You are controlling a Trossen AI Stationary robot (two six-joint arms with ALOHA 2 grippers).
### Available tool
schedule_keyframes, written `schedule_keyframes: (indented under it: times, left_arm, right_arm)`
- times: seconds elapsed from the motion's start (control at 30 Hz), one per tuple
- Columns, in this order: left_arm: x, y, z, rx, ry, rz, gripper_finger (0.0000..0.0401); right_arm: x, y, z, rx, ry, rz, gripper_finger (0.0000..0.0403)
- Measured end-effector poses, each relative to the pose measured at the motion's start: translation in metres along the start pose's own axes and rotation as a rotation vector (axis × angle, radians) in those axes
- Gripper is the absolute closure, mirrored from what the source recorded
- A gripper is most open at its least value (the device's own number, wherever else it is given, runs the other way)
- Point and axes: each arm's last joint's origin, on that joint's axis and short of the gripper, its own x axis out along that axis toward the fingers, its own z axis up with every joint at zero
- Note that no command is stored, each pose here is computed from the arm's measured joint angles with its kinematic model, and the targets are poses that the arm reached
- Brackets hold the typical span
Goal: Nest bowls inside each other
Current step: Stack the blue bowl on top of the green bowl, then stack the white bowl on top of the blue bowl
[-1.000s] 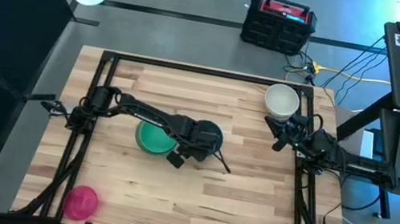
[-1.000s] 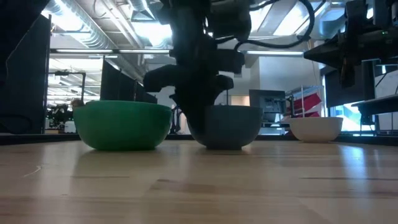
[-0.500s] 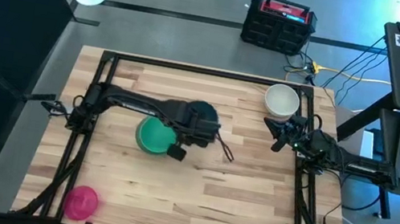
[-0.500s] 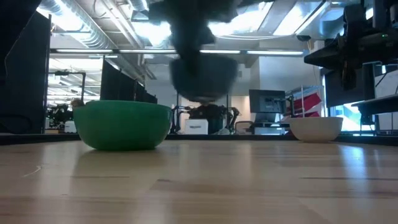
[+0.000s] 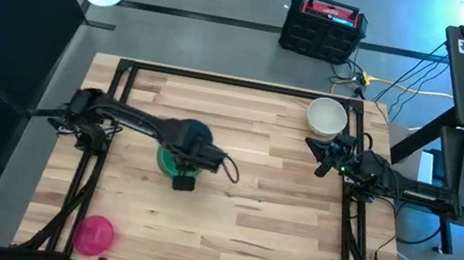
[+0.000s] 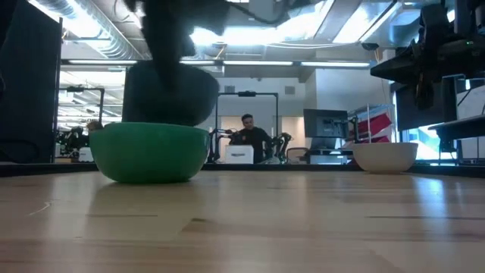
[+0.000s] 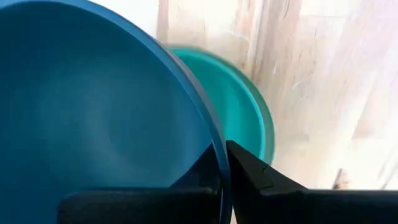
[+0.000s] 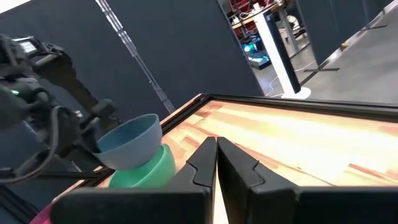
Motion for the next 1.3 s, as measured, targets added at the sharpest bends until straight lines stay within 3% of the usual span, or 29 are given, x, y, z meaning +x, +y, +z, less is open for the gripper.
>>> schedule_keyframes:
  times: [0.27, 0.57, 0.8, 1.3]
  left_arm:
    - [0.014, -0.008, -0.023, -0.121, -0.072, -0.086, 0.0401]
    - [0.039, -0.009, -0.031, -0.139, -0.030, -0.074, 0.0400]
    - [0.041, -0.009, -0.032, -0.184, -0.025, -0.080, 0.0354]
    - [-0.028, 0.007, 0.002, -0.089, -0.300, -0.083, 0.0277]
  right_arm:
    - [0.000, 0.000, 0.000, -0.002, 0.006, 0.013, 0.0403]
    - [0.000, 0.001, 0.000, 0.003, 0.005, 0.013, 0.0403]
    - [0.000, 0.001, 0.001, 0.006, 0.004, 0.014, 0.0403]
    - [0.000, 0.001, 0.001, 0.008, 0.001, 0.015, 0.0403]
